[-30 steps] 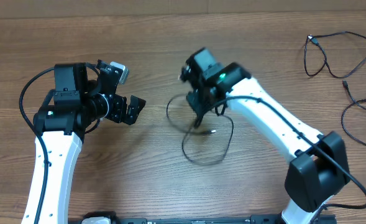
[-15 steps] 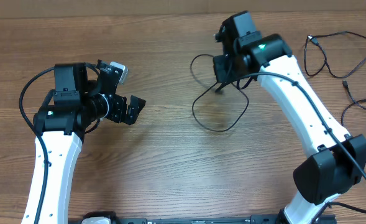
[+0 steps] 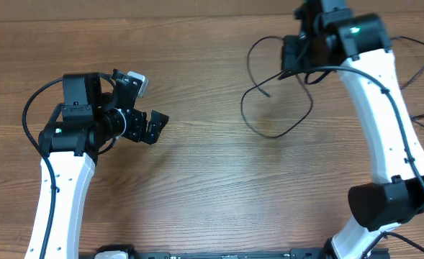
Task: Untangle cables
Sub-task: 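Lift the cable and carry it toward the upper right with the right gripper, then place the cable at the right edge and open the right gripper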
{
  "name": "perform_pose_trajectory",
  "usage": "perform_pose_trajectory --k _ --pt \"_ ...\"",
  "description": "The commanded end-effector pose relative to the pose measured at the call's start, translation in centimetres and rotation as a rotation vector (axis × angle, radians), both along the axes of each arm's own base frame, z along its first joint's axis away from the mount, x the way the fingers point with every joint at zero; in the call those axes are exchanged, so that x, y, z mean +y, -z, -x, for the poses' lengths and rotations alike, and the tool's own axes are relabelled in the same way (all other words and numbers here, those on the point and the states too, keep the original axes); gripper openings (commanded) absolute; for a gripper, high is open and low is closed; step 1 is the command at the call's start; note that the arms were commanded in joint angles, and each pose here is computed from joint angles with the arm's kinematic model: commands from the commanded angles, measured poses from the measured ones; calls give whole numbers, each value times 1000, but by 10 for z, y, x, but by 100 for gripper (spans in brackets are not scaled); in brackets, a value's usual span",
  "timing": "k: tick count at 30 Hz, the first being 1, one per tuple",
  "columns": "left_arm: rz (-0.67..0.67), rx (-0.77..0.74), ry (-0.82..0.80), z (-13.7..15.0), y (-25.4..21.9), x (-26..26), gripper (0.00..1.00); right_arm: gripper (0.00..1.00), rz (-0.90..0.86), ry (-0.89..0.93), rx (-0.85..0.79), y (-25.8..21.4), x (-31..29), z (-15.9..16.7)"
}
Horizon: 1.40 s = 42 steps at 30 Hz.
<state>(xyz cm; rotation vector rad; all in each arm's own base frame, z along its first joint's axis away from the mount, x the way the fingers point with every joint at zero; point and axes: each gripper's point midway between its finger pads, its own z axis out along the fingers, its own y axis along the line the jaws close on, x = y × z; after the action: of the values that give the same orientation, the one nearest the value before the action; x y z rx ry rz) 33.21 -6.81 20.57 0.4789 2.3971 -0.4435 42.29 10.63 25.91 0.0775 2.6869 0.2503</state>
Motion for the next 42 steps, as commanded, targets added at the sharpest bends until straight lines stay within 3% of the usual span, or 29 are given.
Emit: perform_pose_trajectory --k 1,12,29,37,42 --pt "-1 -54 23 -1 -16 -2 100 4 -23 57 -64 -29 -17 -3" --pt "-1 -54 23 -1 -16 -2 100 4 -15 200 -95 -54 -80 11" --pt "-1 -54 23 -1 -16 -2 100 4 4 578 -77 -55 -230 39" --pt "-1 -54 23 -1 -16 -2 99 4 8 768 -51 -52 -298 74" --pt "-1 -54 23 -1 -16 -2 100 4 24 928 -11 -47 -346 115"
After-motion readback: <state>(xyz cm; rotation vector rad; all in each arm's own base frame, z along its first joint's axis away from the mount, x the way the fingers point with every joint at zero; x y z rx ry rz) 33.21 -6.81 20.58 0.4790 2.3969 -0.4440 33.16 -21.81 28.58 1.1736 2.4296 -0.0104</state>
